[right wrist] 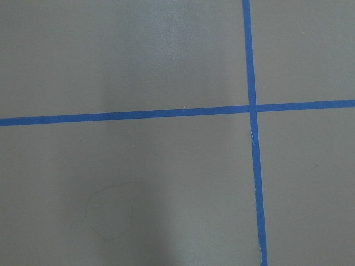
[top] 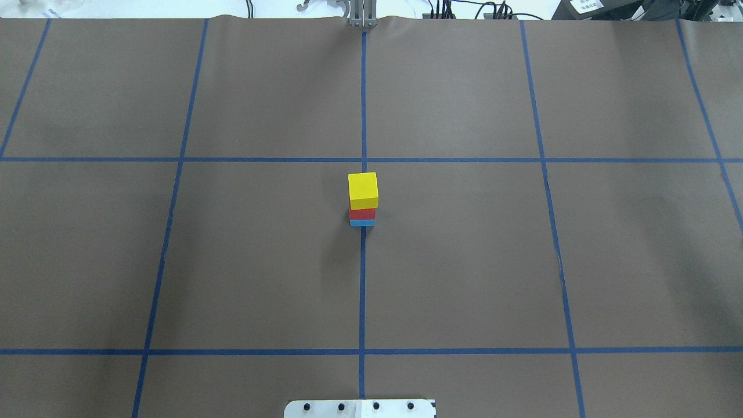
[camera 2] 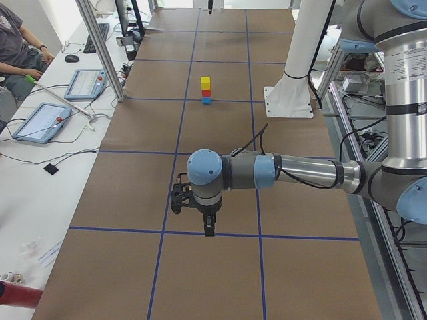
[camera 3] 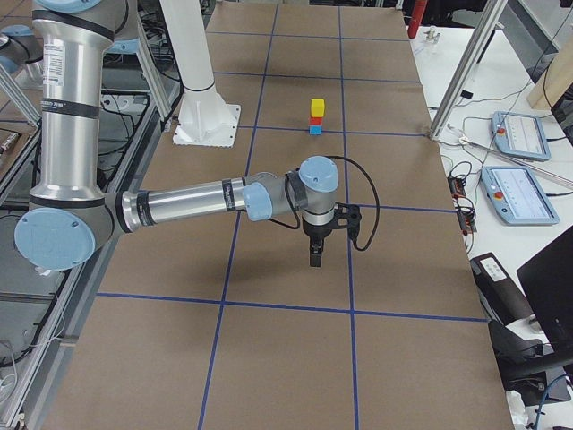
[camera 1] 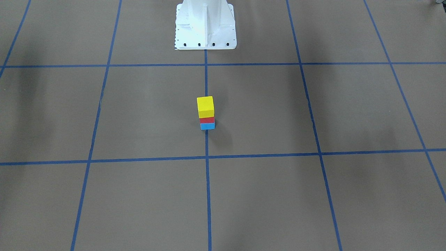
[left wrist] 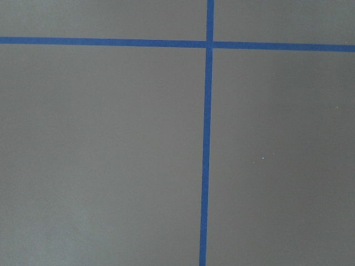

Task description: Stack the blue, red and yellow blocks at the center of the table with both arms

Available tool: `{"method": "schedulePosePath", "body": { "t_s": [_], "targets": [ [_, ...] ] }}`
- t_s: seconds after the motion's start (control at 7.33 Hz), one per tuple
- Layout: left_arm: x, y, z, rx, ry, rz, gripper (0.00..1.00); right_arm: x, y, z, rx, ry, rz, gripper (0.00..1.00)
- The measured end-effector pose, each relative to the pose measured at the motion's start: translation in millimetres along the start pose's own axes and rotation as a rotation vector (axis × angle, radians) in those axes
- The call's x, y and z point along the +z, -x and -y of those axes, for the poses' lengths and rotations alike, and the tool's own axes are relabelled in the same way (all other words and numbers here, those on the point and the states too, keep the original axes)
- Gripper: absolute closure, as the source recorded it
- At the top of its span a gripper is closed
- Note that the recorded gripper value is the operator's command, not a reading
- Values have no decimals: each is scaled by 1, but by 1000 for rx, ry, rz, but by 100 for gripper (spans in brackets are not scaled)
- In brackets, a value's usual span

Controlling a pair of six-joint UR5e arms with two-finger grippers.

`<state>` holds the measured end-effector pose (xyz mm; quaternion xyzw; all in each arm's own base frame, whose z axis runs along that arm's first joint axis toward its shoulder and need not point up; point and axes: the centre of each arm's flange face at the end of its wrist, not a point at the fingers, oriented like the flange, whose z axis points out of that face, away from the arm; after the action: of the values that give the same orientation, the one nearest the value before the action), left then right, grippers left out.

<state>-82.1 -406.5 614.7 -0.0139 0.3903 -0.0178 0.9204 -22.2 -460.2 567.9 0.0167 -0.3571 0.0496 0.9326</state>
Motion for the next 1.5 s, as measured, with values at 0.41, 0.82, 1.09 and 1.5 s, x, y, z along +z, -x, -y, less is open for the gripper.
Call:
{"method": "schedulePosePath", "body": {
  "t_s": [0.41,0.82,1.09,1.5],
  "targets": [
    [-2,-1,3,28,-5,6,0,-3,-46,-10,45,8,-10,0],
    [1,2,4,70,1,9,0,-14,-77,-15,7,26,-18,0],
    [1,2,6,71,1,9,0,-21,-77,-19,-16,26,-17,0],
    [1,2,6,76,2,9,0,-22,-76,-23,-22,22,-10,0]
  ]
}}
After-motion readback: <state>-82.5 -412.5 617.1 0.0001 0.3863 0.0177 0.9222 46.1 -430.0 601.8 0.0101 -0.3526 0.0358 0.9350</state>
